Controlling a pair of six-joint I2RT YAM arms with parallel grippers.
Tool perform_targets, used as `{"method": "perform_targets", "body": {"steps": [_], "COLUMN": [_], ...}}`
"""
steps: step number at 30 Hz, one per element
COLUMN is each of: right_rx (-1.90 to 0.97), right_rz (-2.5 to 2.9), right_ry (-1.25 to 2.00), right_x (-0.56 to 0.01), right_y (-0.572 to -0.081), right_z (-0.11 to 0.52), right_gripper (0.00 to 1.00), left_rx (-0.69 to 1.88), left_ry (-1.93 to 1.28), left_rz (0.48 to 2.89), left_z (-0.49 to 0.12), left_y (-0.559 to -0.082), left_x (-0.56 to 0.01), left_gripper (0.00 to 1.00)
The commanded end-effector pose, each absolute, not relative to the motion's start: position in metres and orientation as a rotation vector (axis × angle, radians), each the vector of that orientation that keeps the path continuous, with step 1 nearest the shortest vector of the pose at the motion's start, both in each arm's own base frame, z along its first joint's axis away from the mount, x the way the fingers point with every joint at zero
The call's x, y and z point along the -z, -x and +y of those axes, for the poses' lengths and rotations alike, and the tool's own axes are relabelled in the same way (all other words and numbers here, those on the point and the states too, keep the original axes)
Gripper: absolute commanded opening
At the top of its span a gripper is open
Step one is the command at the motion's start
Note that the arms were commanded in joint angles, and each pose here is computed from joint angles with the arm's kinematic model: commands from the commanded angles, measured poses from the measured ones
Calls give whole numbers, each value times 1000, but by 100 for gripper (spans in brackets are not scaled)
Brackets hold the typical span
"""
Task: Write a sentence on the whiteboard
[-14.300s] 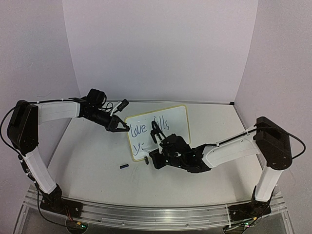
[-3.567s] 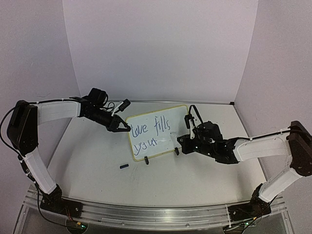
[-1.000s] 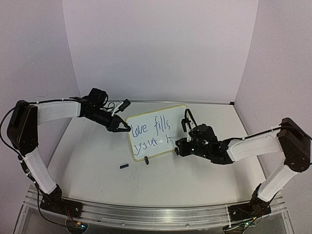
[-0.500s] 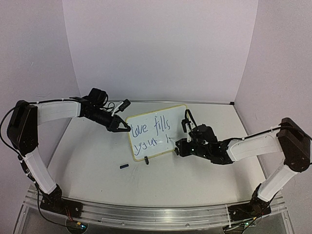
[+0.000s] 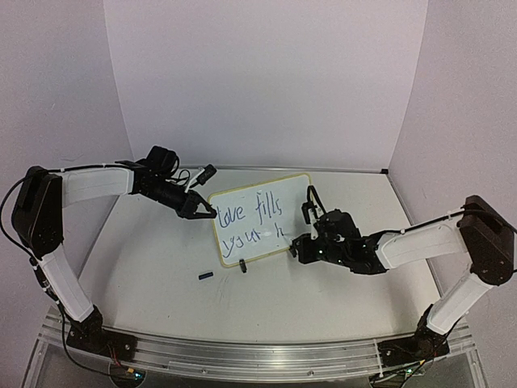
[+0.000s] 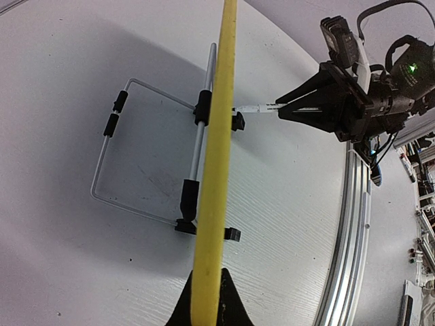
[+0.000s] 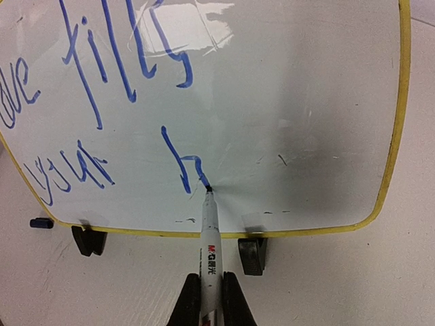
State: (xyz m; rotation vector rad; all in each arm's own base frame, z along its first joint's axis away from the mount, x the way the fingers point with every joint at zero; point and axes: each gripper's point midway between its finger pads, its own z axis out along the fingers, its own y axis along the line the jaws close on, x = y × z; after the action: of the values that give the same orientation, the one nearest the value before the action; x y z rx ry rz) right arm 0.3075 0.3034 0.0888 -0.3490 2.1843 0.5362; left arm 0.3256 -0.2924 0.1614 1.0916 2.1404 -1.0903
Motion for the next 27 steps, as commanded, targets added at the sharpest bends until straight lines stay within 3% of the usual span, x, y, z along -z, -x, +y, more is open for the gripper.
{"method": "perform_targets", "body": {"steps": [1,16,27], "right_rx": [-518,-535,-515], "right_rz": [2210,2121,2132], "right_ry": [338,328,345], "right_x": [-81,-119,-113], "right_y": [-306,-308,-317], "right_z": [297,294,304], "right_gripper": [0,0,0], "left_rx": [954,955,953], "left_ry": [-1140,-1138,-1141], "left_rz": [2135,2136,2134], "left_z": [-286,-286,-286], "left_y": [-331,-331,-330], "left_x": [-162,-163,-163], "left_gripper": [0,0,0]}}
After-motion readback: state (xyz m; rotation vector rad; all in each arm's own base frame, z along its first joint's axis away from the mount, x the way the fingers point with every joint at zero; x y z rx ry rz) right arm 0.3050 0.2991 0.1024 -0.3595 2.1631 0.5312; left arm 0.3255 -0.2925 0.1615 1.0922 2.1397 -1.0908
